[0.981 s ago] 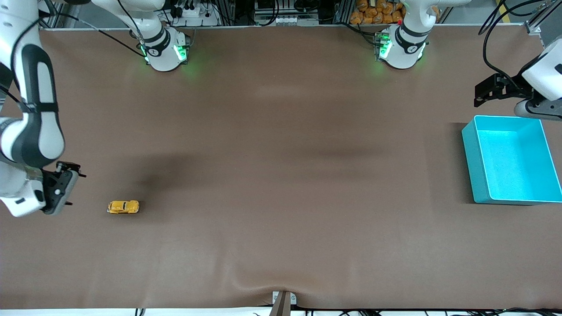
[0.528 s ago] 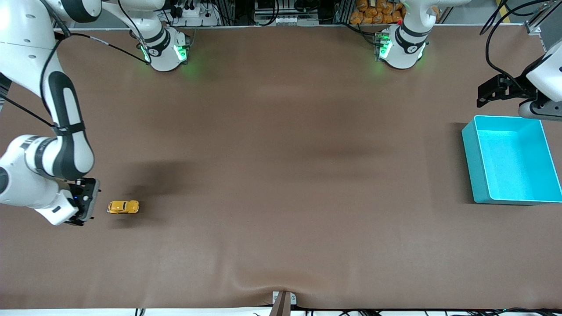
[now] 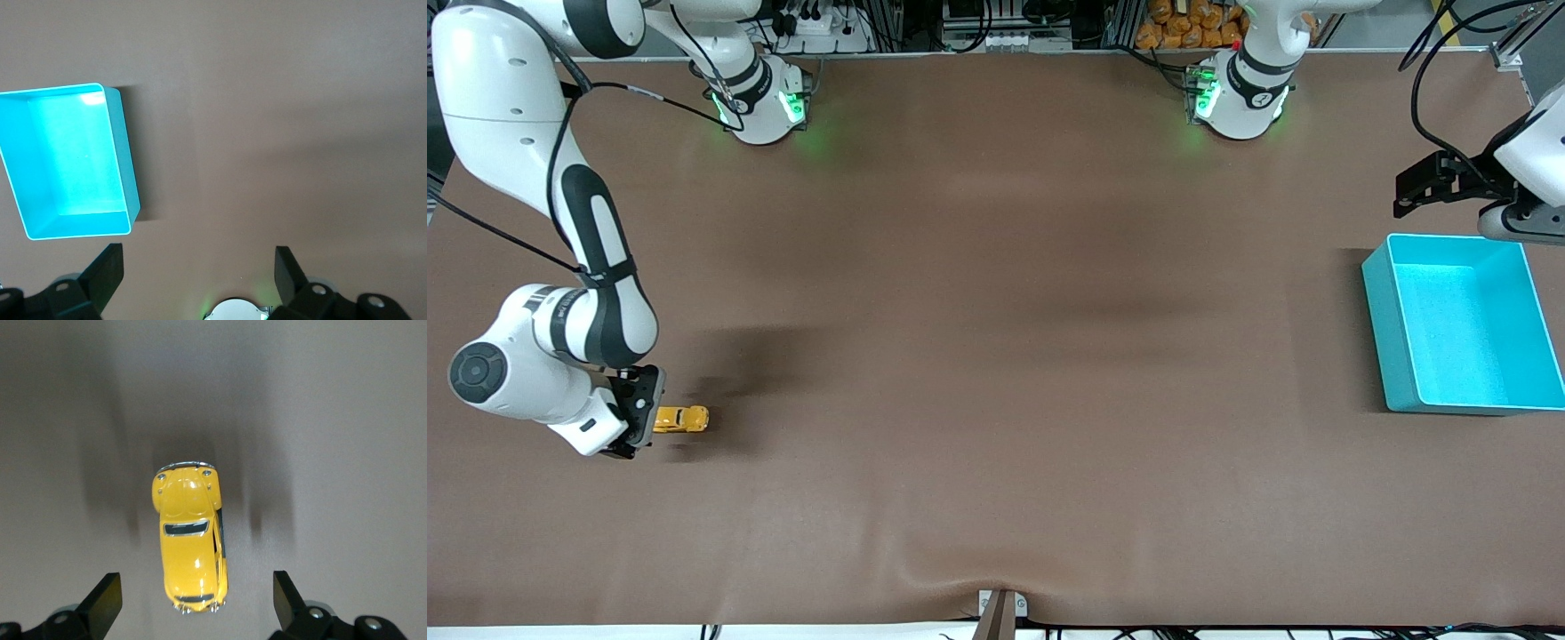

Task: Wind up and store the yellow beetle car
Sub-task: 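Lower the right gripper and close it on the yellow car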

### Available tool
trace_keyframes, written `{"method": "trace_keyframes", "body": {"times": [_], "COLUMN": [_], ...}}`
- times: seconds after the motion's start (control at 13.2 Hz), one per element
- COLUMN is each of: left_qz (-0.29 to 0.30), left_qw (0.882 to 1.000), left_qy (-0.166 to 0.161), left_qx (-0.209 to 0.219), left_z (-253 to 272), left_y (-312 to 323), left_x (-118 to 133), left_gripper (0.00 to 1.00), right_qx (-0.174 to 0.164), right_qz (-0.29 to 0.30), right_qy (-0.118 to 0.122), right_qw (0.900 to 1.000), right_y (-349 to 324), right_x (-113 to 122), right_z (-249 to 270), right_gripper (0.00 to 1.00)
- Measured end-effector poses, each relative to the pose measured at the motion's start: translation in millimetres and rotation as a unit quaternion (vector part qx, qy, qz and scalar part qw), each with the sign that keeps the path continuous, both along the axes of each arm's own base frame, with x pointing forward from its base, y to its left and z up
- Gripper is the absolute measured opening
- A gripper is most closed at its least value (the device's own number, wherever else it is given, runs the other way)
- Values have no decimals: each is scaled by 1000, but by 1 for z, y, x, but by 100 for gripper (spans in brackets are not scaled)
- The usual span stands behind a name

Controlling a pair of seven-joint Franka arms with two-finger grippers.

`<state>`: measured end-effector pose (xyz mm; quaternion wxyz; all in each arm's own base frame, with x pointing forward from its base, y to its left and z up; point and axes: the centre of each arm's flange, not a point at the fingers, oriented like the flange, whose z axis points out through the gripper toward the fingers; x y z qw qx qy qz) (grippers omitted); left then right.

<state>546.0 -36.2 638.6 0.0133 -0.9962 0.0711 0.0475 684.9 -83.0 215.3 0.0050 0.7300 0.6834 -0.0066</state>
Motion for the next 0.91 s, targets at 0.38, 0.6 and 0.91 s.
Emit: {"method": "trace_keyframes", "body": {"times": [0.38, 0.6, 0.91], "left_qz": [1, 1, 1], "left_qw": [1000, 1000, 1000], "left_qy": [0, 0, 0], "left_qx": [0, 0, 0], "left_z": [0, 0, 0], "left_y": [1, 1, 1], "left_x": [0, 0, 0], "left_gripper": [100, 100, 100], "right_qx": [5, 11, 12], "right_qz": [1, -1, 1], "right_qy": [-5, -1, -2], "right_qw": [1000, 1000, 1000], "right_y": [8, 11, 13], "right_x": [-2, -3, -3], "right_z": [-22, -28, -28], "right_gripper": [100, 91, 45]}}
